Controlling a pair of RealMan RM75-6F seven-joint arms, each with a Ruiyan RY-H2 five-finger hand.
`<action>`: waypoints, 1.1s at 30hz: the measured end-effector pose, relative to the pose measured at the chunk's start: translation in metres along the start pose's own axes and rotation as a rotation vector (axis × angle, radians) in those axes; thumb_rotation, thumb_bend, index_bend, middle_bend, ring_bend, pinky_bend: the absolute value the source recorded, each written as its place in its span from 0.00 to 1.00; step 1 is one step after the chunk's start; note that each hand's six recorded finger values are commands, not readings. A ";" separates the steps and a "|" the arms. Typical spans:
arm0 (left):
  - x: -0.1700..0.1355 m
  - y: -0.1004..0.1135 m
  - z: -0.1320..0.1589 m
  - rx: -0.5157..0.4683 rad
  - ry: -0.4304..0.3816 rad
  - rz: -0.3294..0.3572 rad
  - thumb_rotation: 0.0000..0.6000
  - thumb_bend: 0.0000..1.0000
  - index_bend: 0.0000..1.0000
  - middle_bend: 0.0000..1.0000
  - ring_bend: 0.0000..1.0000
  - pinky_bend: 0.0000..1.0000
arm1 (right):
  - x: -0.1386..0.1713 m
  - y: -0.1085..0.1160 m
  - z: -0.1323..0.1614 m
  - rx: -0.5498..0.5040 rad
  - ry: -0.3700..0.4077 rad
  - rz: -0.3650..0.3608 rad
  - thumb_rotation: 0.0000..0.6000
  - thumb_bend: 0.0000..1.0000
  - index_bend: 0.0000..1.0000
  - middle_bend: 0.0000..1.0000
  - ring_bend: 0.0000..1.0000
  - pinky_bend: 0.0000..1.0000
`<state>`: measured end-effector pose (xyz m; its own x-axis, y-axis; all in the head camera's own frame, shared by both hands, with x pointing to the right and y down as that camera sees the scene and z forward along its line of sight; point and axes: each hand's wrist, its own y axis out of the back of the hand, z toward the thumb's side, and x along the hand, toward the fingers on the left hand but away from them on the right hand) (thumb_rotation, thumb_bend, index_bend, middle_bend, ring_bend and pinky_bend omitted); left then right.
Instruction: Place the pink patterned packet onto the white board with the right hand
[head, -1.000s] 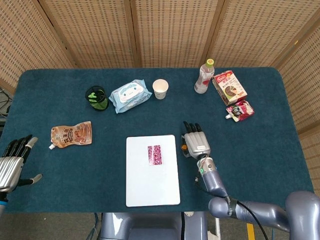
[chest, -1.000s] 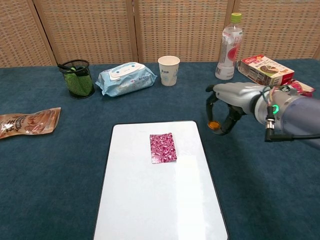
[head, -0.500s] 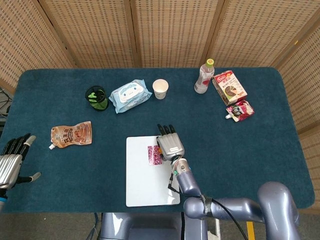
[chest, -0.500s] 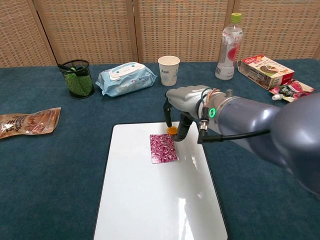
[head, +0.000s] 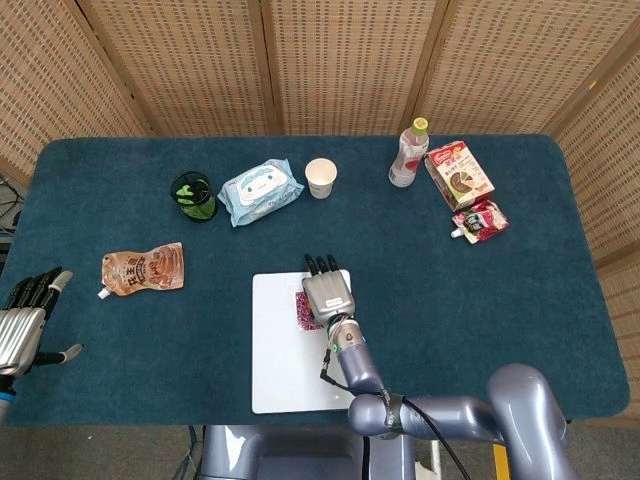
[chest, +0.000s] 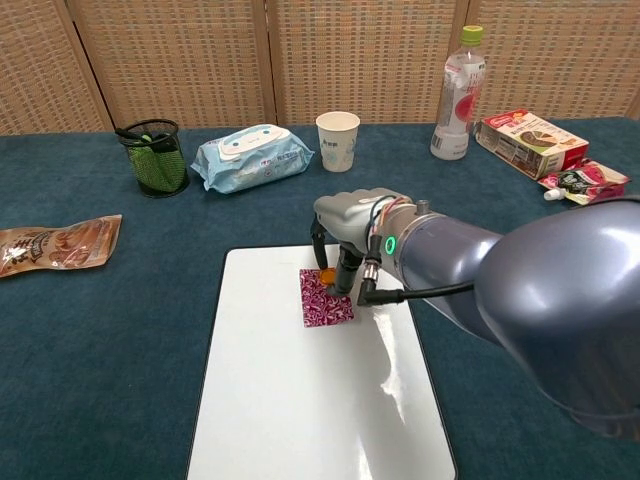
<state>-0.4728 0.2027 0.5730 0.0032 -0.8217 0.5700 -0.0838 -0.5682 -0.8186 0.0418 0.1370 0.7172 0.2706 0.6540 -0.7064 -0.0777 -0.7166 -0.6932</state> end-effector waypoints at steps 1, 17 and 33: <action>0.000 0.000 0.000 -0.001 0.000 0.001 1.00 0.00 0.00 0.00 0.00 0.00 | 0.000 -0.001 0.000 0.001 -0.002 0.002 1.00 0.31 0.36 0.00 0.00 0.00; -0.001 0.003 -0.001 -0.007 -0.002 0.011 1.00 0.00 0.00 0.00 0.00 0.00 | 0.008 0.017 0.001 -0.026 0.017 -0.042 1.00 0.09 0.00 0.00 0.00 0.00; -0.007 0.009 0.010 -0.007 -0.060 0.068 1.00 0.00 0.00 0.00 0.00 0.00 | 0.063 0.075 -0.128 -0.016 0.029 -0.310 1.00 0.10 0.00 0.00 0.00 0.00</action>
<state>-0.4637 0.2030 0.5610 0.0565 -0.8598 0.5075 -0.0928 -0.5106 -0.8548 0.1754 0.0931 0.6391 0.3067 0.8348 -0.4572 0.0279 -0.4880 -0.8724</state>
